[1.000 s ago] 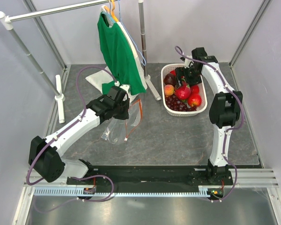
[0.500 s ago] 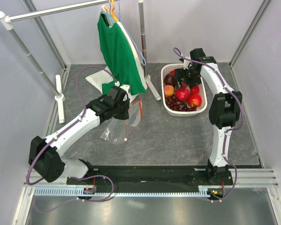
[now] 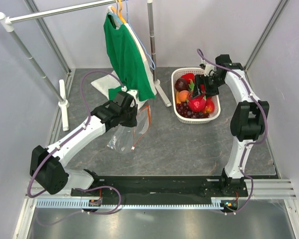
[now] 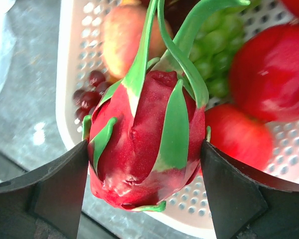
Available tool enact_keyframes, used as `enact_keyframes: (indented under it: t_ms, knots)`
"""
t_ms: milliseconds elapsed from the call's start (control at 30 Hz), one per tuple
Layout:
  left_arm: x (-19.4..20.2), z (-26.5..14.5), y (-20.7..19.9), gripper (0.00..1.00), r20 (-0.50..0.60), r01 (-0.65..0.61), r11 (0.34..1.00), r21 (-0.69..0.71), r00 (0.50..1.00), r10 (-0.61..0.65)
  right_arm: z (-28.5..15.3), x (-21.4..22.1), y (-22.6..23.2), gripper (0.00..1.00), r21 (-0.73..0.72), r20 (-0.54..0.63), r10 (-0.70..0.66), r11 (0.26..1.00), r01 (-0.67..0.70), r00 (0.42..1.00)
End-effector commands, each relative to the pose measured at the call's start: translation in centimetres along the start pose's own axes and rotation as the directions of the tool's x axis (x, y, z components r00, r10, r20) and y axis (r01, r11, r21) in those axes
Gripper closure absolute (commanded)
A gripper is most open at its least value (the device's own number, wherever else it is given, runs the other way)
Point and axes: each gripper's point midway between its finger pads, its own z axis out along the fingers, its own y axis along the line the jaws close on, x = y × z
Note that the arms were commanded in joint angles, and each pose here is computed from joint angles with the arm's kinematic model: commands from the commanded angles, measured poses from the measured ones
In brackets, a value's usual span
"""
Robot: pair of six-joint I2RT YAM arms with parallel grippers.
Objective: Place the food in the zip-top bag and seal the zipper
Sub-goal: Pick up the fake fruit from the bin.
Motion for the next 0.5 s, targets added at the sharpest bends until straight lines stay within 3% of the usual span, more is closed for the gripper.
enact_keyframes:
  t_ms: [0, 200, 267, 467]
  knots:
    - [-1.4, -1.3, -0.5, 0.98, 0.057, 0.031, 0.999, 0.037, 0.998, -0.033, -3.0, 0.4, 4.0, 0.38, -0.153, 0.044, -0.028, 0.988, 0.034, 0.999]
    - [-1.3, -1.3, -0.2, 0.98, 0.045, 0.055, 0.998, 0.039, 0.997, -0.057, -5.6, 0.7, 7.5, 0.35, -0.285, 0.134, -0.006, 0.957, 0.045, 0.991]
    - [-1.1, -1.2, -0.6, 0.98, 0.029, 0.073, 0.995, 0.065, 0.997, -0.075, -7.3, -0.1, 9.1, 0.35, -0.322, 0.212, -0.013, 0.943, 0.082, 0.977]
    - [-1.0, -0.9, -0.7, 0.98, -0.014, 0.140, 0.985, 0.100, 0.990, -0.139, -9.7, 0.4, 13.1, 0.35, -0.446, 0.281, 0.140, 0.895, 0.000, 0.949]
